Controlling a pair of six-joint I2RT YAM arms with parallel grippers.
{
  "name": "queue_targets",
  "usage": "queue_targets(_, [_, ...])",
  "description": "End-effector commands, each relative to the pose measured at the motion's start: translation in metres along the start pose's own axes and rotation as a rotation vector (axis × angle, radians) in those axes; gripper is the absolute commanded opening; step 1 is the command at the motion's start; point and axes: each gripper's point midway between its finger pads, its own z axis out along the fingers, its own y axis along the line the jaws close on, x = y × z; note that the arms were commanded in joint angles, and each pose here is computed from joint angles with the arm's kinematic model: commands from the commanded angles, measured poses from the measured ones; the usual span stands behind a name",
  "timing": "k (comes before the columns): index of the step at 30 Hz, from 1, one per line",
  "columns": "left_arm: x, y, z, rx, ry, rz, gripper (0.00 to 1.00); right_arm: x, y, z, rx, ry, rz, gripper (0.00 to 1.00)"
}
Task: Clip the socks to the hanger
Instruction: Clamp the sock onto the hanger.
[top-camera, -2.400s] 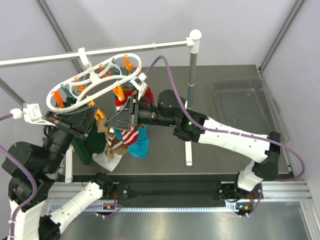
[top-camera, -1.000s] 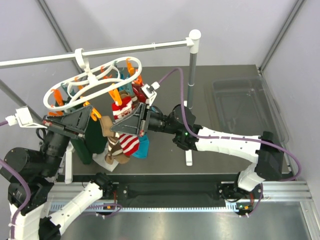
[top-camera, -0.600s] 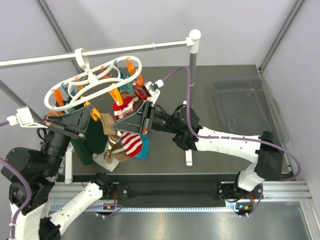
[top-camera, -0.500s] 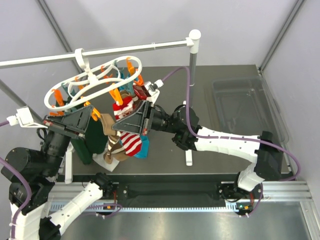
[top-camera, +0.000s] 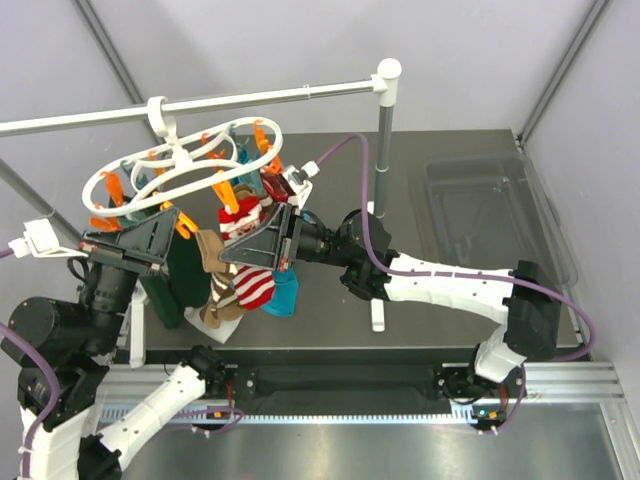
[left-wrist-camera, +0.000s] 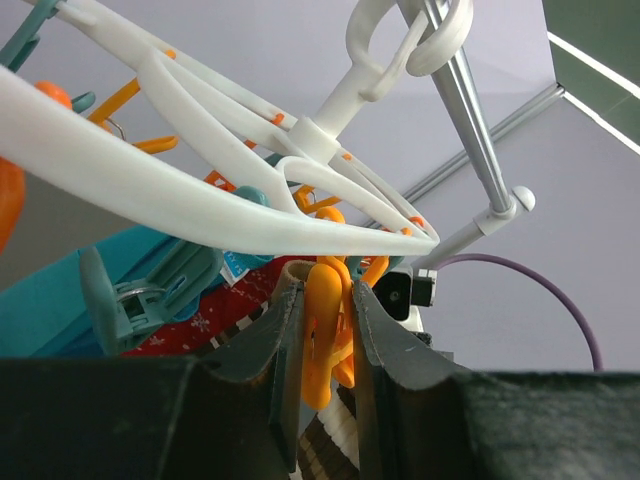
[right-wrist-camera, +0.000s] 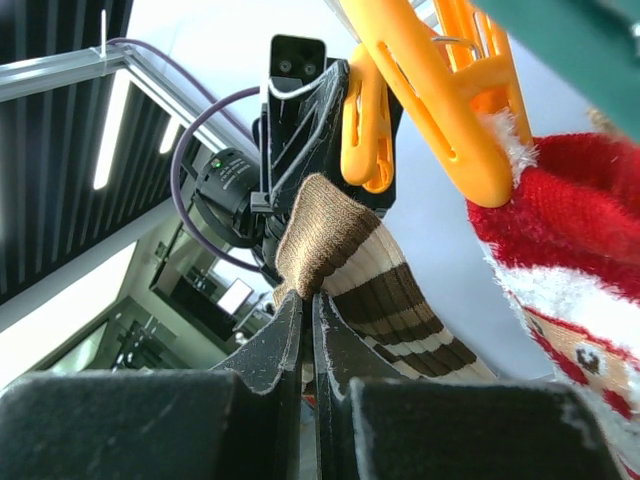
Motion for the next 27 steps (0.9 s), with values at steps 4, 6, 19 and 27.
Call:
queue_targets(4, [-0.012,-0.004,0.0,0.007,-0.059,-0.085,0.0,-0.004,0.021,0.004,-0.061,-0.002,-0.039,0.0])
queue_targets(6, [-0.011,-0.002,0.001,-0.003,-0.064,-0.1,0.0,-0.004,0.02,0.005,-0.062,0.001,-0.034,0.0])
queue_targets(19, [-0.009,-0.009,0.0,0.042,-0.061,-0.135,0.0,-0.003,0.014,0.015,-0.077,0.015,-0.008,0.0])
queue_targets(27, [-0.007,-0.011,-0.001,0.057,-0.047,-0.118,0.0,-0.006,0.019,0.019,-0.082,0.012,-0.018,0.0])
